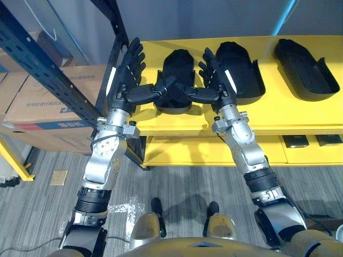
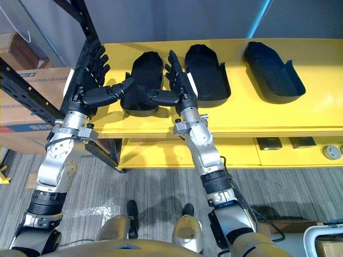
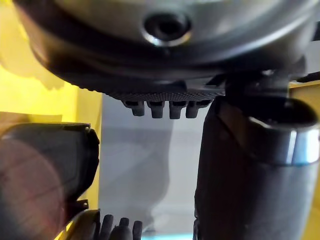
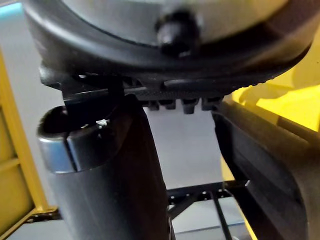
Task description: Walk over and take three plastic housings, then place them on the shelf
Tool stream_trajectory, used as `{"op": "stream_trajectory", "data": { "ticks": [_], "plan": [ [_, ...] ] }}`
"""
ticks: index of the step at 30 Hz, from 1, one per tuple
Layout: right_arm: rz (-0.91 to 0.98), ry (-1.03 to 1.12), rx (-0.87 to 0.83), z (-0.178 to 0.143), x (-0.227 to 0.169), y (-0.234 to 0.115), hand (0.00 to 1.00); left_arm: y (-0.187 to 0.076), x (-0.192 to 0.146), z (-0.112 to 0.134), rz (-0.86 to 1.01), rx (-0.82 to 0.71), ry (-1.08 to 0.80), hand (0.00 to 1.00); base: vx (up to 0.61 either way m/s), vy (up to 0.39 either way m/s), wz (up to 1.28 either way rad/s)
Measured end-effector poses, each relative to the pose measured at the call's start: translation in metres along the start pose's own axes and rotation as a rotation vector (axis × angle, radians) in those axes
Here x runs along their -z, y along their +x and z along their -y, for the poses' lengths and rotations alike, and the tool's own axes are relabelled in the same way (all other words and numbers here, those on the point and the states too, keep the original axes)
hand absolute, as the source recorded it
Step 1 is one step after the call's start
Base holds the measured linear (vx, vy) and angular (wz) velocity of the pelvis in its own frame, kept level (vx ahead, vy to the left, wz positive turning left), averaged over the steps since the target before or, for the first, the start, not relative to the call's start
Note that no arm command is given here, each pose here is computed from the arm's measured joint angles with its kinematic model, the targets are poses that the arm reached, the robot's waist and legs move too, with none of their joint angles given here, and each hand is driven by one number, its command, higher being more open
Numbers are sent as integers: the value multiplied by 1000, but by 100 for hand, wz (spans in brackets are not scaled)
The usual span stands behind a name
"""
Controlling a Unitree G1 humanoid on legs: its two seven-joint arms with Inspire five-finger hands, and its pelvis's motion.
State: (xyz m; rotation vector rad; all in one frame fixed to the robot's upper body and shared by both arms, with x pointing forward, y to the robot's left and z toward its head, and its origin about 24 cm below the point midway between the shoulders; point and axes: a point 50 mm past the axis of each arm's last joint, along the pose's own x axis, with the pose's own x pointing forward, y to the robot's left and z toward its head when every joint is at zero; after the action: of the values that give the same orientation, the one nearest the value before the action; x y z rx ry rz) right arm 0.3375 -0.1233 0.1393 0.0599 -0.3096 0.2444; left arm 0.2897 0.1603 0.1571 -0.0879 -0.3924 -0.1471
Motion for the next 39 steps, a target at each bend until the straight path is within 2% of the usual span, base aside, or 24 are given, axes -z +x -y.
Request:
{"op": "stream_trajectory", "data": {
  "ticks": [7, 15, 22, 26, 34, 39],
  "plan": [
    [2, -30, 34, 7, -5, 9, 100, -17, 16, -5, -74, -11, -2, 100, -8, -4, 6],
    [-16, -61, 87, 21, -10, 19, 100, -25, 3, 0, -26, 24, -5, 100, -32, -3, 5],
    [4, -99, 149, 39, -23, 31, 100, -32, 8, 2, -45, 28, -30, 100, -2, -2, 2],
    [22, -135, 150, 45, -30, 35, 100, -35, 11, 3, -59, 33, -38, 100, -34, 0, 6],
    [-57, -151, 143, 54, -14, 37, 100, -36, 12, 4, -62, 37, -39, 100, -11, -5, 2],
    [-28, -180, 119, 55, -23, 41, 100, -40, 16, 5, -80, 38, -44, 100, -12, -11, -3]
  ]
}}
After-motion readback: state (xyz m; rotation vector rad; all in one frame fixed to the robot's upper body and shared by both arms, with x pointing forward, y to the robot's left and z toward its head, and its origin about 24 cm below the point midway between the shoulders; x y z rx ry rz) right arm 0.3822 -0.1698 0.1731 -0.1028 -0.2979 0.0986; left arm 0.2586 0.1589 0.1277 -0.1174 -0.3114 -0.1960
